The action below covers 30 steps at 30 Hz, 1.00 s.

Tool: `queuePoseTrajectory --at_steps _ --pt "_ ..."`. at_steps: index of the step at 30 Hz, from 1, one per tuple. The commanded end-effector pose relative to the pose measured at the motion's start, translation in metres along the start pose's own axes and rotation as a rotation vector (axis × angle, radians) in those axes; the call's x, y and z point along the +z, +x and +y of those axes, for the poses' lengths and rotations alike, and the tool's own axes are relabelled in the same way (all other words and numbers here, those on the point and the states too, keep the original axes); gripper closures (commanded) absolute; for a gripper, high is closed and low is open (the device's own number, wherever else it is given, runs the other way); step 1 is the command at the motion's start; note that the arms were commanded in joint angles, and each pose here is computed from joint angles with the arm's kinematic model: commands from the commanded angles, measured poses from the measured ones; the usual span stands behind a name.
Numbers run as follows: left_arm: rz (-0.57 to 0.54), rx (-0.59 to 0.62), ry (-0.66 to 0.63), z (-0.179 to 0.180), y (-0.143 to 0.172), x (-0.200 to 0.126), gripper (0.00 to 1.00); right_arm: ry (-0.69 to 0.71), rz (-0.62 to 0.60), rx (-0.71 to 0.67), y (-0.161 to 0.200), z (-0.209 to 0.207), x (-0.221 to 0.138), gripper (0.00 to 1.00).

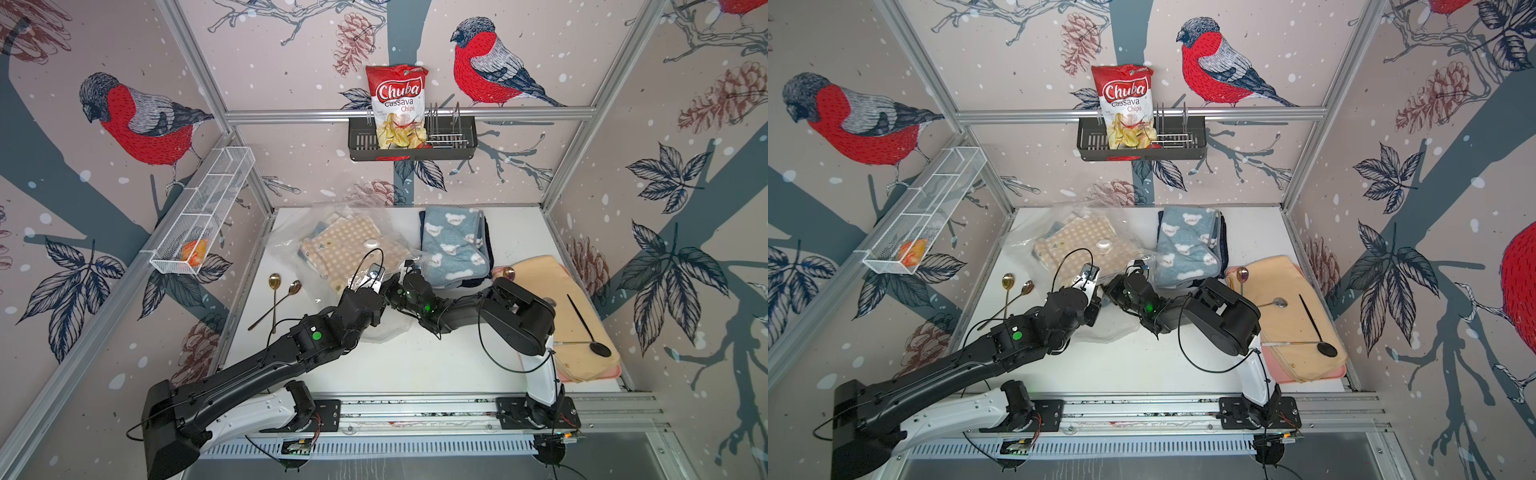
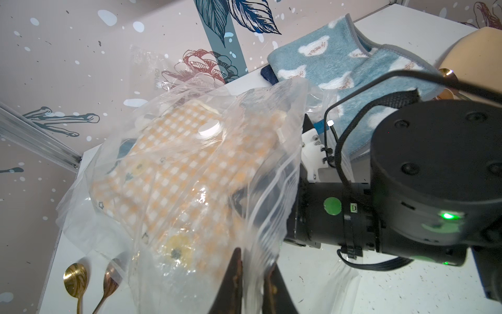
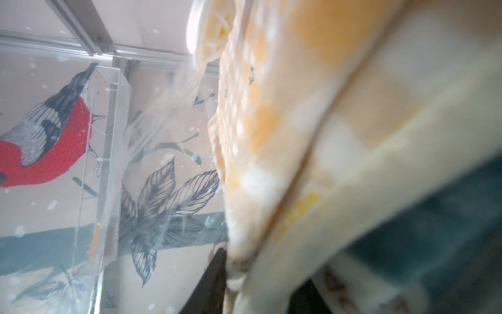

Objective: Take the blanket out of the vacuum bag
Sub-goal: Take out the blanket from the vacuum bag.

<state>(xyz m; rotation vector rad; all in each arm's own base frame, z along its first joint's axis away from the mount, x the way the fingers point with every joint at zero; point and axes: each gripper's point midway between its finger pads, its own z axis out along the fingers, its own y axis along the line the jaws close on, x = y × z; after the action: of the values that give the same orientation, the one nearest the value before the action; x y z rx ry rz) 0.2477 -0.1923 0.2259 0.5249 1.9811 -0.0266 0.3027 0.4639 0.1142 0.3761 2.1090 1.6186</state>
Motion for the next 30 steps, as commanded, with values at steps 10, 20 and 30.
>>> queuePoseTrajectory --at_steps 10,20,30 --pt "-0.024 -0.014 -0.007 0.002 -0.006 -0.002 0.85 0.009 -0.025 -0.005 -0.005 0.001 0.005 0.50" --pt "-0.021 -0.011 -0.005 0.001 -0.005 -0.001 0.85 -0.005 -0.106 0.027 -0.025 -0.004 0.012 0.46" --pt "-0.022 -0.013 -0.011 0.003 -0.005 -0.001 0.86 -0.013 -0.132 0.006 -0.032 0.004 0.016 0.89"
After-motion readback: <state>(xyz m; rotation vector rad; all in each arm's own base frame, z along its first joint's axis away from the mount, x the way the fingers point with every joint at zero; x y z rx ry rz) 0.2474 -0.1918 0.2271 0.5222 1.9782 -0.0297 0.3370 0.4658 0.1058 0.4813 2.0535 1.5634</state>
